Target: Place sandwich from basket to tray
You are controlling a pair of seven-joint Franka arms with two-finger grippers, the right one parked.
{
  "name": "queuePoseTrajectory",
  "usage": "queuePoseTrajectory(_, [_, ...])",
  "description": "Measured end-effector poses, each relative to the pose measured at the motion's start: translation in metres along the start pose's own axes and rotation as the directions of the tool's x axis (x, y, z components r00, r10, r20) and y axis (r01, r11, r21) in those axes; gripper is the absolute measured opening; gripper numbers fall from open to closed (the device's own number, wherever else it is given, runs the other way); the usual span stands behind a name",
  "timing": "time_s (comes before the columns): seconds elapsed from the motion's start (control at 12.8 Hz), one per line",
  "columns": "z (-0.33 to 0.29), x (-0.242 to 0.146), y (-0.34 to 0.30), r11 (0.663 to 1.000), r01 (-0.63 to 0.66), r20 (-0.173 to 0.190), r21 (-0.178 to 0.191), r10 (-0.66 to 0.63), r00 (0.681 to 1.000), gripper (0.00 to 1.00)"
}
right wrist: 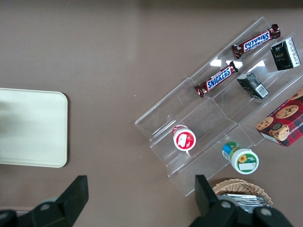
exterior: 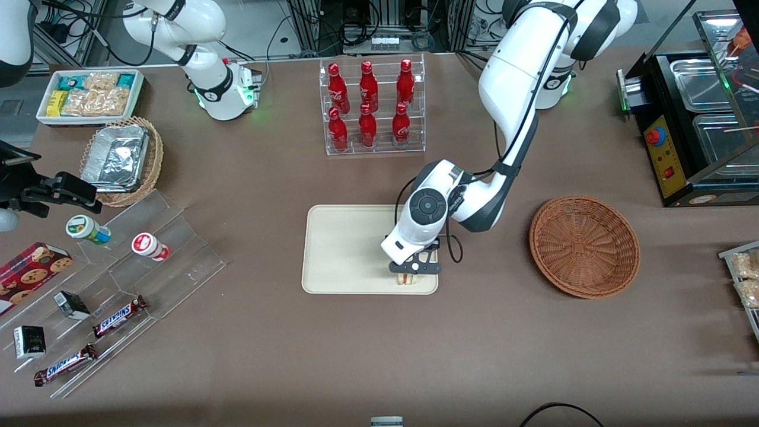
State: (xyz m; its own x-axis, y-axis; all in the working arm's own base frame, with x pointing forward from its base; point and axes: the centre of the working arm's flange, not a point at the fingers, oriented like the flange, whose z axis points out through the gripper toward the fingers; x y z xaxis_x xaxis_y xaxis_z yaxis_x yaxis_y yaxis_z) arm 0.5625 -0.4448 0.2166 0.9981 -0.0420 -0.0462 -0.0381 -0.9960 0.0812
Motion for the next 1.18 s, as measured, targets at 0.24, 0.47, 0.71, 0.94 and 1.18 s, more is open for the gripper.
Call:
queuePoseTrajectory(0.24, [-0.006, 0.002, 0.002, 1.0, -0.001, -0.004, -0.003, 0.001, 1.0, 0.72])
queuePoseTrajectory(0.47, [-0.049, 0.015, -0.006, 0.999, 0.033, -0.003, 0.012, -0.033, 0.999, 1.0])
queuePoseTrajectory(0.71, [-0.145, 0.044, -0.074, 0.989, 0.143, -0.021, 0.024, -0.143, 0.99, 1.0])
queuePoseTrajectory(0.94, [-0.216, 0.062, -0.181, 0.973, 0.228, -0.034, 0.02, -0.227, 0.973, 1.0])
queuePoseTrajectory(1.18, [-0.271, 0.042, -0.25, 0.96, 0.275, -0.021, 0.046, -0.274, 0.961, 1.0])
